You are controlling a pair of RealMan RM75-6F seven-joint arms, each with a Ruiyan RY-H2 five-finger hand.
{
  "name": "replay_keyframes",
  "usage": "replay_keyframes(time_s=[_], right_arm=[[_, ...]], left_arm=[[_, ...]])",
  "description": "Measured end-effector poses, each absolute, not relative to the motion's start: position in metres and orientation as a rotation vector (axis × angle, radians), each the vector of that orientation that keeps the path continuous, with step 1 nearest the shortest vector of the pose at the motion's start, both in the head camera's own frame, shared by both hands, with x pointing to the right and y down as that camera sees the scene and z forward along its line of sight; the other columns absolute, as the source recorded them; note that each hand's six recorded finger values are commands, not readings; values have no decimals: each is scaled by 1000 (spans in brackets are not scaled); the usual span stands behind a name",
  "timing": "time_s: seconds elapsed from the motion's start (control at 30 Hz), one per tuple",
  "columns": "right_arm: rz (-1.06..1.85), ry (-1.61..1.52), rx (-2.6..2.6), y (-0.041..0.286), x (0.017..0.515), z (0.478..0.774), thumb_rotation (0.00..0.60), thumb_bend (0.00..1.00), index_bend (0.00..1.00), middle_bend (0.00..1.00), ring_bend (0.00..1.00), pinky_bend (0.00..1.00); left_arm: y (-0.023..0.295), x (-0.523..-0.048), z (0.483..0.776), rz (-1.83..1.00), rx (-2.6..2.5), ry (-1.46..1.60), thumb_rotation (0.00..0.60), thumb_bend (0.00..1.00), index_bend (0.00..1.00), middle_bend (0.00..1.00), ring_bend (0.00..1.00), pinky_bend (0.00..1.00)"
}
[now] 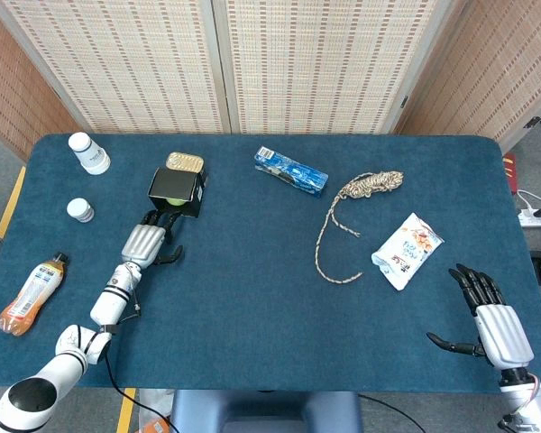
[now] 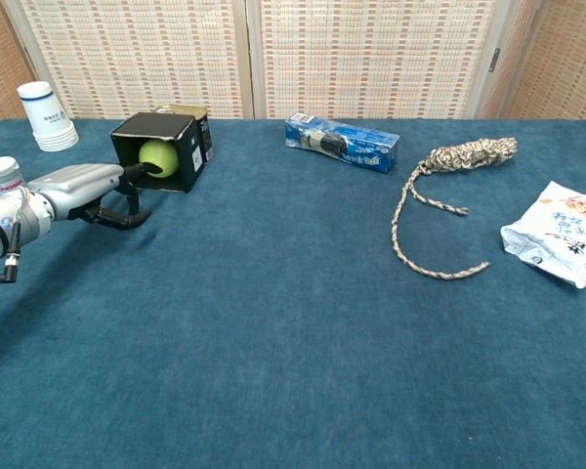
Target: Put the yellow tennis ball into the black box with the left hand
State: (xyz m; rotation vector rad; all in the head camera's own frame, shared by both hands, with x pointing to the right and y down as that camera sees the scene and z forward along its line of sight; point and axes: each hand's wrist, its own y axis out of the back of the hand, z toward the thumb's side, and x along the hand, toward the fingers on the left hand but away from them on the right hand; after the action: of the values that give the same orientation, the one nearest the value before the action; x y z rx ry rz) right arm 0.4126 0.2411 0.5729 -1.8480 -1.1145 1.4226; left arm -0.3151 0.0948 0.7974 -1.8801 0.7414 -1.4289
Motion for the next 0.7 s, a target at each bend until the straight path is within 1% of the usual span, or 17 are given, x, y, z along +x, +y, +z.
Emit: replay_keyframes(time_s=[0.7], right_arm=[[1415,-1113,-1853,241,413,572,545,0,0,0,0,0]], left_arm=[[94,-319,796,-1440,-1859,696,190,403,0,0,0,0]])
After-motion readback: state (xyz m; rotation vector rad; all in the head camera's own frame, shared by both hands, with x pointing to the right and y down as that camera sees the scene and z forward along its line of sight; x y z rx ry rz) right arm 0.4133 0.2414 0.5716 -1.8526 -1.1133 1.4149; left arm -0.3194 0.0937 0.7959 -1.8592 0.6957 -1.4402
